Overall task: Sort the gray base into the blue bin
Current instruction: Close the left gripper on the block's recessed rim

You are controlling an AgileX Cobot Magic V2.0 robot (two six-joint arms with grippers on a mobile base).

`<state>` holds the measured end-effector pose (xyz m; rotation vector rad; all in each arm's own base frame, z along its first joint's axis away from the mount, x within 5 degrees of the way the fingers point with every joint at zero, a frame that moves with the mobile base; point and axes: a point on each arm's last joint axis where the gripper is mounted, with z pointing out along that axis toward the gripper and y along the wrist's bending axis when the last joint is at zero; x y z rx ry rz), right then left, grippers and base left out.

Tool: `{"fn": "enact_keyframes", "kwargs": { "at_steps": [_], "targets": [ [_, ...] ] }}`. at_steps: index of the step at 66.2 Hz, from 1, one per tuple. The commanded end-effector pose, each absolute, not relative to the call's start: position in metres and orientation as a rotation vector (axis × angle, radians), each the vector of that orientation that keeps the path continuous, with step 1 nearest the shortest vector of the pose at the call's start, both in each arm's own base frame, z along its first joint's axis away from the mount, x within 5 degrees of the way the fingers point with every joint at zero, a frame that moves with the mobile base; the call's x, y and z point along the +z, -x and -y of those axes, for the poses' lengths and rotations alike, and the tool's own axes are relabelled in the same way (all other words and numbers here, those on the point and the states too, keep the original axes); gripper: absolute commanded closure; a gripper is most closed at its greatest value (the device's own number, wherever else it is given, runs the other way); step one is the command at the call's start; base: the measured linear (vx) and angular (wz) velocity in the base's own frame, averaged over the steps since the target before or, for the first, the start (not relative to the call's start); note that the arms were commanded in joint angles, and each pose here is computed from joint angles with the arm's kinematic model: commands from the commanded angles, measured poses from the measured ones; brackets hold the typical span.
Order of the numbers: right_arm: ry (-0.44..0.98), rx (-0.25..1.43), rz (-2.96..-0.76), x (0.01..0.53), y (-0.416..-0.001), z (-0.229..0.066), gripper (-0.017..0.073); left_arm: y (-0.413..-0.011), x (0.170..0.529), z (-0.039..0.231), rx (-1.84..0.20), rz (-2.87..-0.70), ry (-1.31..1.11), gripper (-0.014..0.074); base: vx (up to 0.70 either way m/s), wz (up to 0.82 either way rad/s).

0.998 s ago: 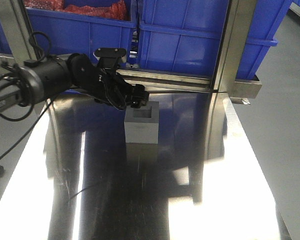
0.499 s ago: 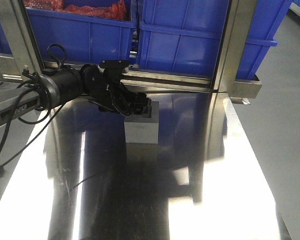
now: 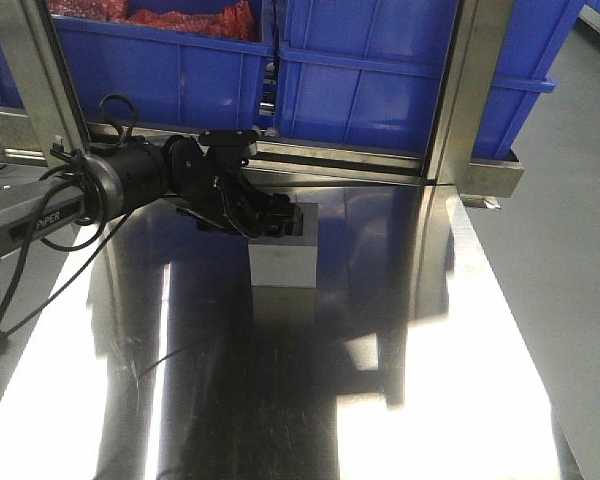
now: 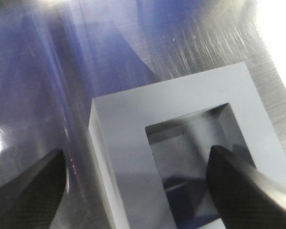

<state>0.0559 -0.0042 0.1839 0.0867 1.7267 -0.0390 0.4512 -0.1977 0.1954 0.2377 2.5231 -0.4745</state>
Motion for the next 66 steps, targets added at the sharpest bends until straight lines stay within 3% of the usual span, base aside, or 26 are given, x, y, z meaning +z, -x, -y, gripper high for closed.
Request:
{"fn": "enact_keyframes", "kwargs": {
  "at_steps": [1,18,24,53,56,66],
  "targets": [
    [-0.073,-0.055,-1.675,0.1887,-0.0579,0.0046,0.0564,-0.4519,0.2312,0.1985,-0.506,-2.424,-0.225,0.0004,0.0,0.0],
    [-0.073,-0.055,-1.675,0.1887,-0.0579,0.0046,0.0564,-0.4512,0.231,0.1984,-0.503,-2.431,-0.235,0.0006,0.0,0.0],
    [-0.073,-0.055,-1.675,0.1887,-0.0579,0.0046,0.0564,-0.4502,0.2303,0.1983,-0.503,-2.443,-0.239,0.0042,0.0,0.0],
    [-0.073,-0.055,-1.675,0.1887,-0.0579,0.0046,0.0564,-0.4472,0.228,0.1981,-0.503,-2.484,-0.255,0.0564,0.0,0.0],
    [-0.073,-0.055,-1.675,0.1887,-0.0579,0.0046,0.0564,-0.4472,0.228,0.1981,-0.503,-2.484,-0.255,0.0601,0.0,0.0],
    [-0.073,-0.055,-1.675,0.1887,-0.0579,0.0046,0.0564,-0.4463,0.2347,0.1976,-0.506,-2.464,-0.253,0.0601,0.0,0.0]
  ]
}}
